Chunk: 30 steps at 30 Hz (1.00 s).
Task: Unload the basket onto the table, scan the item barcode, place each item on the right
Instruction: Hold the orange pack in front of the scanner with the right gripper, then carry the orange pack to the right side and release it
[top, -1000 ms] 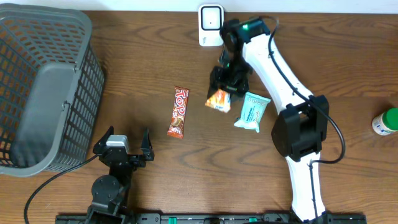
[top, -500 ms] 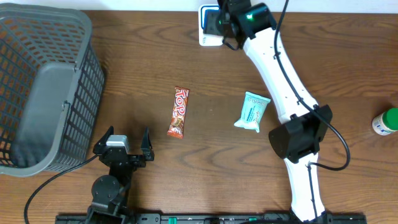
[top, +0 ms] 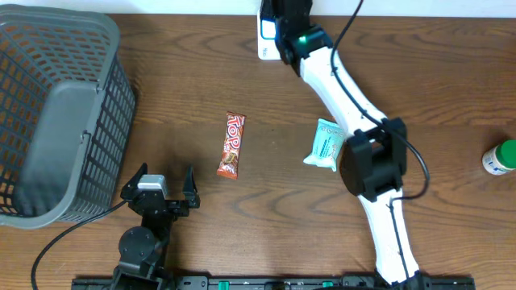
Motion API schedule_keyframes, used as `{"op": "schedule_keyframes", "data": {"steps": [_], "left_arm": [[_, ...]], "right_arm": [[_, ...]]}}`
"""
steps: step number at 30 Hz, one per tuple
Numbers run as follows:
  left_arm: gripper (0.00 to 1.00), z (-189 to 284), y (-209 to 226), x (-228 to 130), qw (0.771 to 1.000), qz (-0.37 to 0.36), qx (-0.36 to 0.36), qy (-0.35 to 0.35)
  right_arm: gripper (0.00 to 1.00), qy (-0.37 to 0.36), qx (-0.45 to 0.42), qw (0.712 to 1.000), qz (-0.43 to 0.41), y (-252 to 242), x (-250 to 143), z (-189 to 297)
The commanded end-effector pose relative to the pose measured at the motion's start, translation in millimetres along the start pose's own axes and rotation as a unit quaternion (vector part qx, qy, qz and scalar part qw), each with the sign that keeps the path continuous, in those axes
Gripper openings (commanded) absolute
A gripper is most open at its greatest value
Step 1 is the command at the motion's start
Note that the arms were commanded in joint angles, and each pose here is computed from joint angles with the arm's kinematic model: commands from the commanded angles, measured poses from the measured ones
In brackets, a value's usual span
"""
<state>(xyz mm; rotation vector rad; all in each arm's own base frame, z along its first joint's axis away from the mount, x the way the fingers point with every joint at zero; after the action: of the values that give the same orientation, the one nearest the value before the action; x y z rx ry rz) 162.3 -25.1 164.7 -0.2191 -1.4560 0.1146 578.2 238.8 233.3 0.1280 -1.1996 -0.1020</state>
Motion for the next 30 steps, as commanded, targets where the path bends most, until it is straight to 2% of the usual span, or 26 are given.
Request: {"op": "schedule_keyframes", "data": {"steps": [1,4,9,14,18,22,24,27,30], "left_arm": [[0.98,-1.7,4.1,-13.0,1.000,-0.011,0.013,0.019],[0.98,-1.7,4.1,-13.0,1.000,-0.011,0.013,0.019],[0.98,-1.7,4.1,-13.0,1.000,-0.011,0.013,0.019],[0.98,-1.7,4.1,-13.0,1.000,-0.011,0.013,0.019],[0.98,-1.7,4.1,-13.0,1.000,-0.011,0.013,0.019],[0.98,-1.7,4.1,-13.0,1.000,-0.011,0.013,0.019],[0.98,-1.7,4.1,-13.0,1.000,-0.011,0.013,0.019],[0.98,-1.7,4.1,-13.0,1.000,-0.011,0.013,0.019],[0.98,-1.7,4.1,-13.0,1.000,-0.011,0.013,0.019]], "right_arm": [[0.50,0.009,-0.021,0.999,0.034,-0.9,-40.5,-25.1],[0.58,0.009,-0.050,0.998,0.040,-7.2,-60.2,-37.4],[0.59,0.018,-0.054,0.997,0.056,-8.6,-65.8,-39.3],[0.60,0.012,-0.094,0.992,0.088,-13.7,-41.1,-25.6],[0.60,0.037,-0.140,0.982,0.120,-31.4,-4.9,7.2],[0.60,0.081,-0.219,0.957,0.172,-68.6,21.1,40.3],[0.62,0.112,-0.277,0.935,0.192,-98.0,27.8,55.1],[0.62,0.217,-0.347,0.887,0.214,-176.4,20.0,66.8],[0.60,0.272,-0.398,0.858,0.178,-238.3,7.9,70.2]]}}
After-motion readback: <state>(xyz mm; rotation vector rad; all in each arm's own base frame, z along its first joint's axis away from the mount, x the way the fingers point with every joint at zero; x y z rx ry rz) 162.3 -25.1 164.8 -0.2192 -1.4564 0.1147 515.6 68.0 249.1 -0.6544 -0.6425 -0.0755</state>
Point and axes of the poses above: each gripper's point midway between its finger pads, its own z axis back along the fingers, its own y axis along the line the jaws close on, x = y × z, the point moved 8 cm from there along z, back along the fingers, and after that the axes turned 7 degrees about z, right-handed, at the moved point
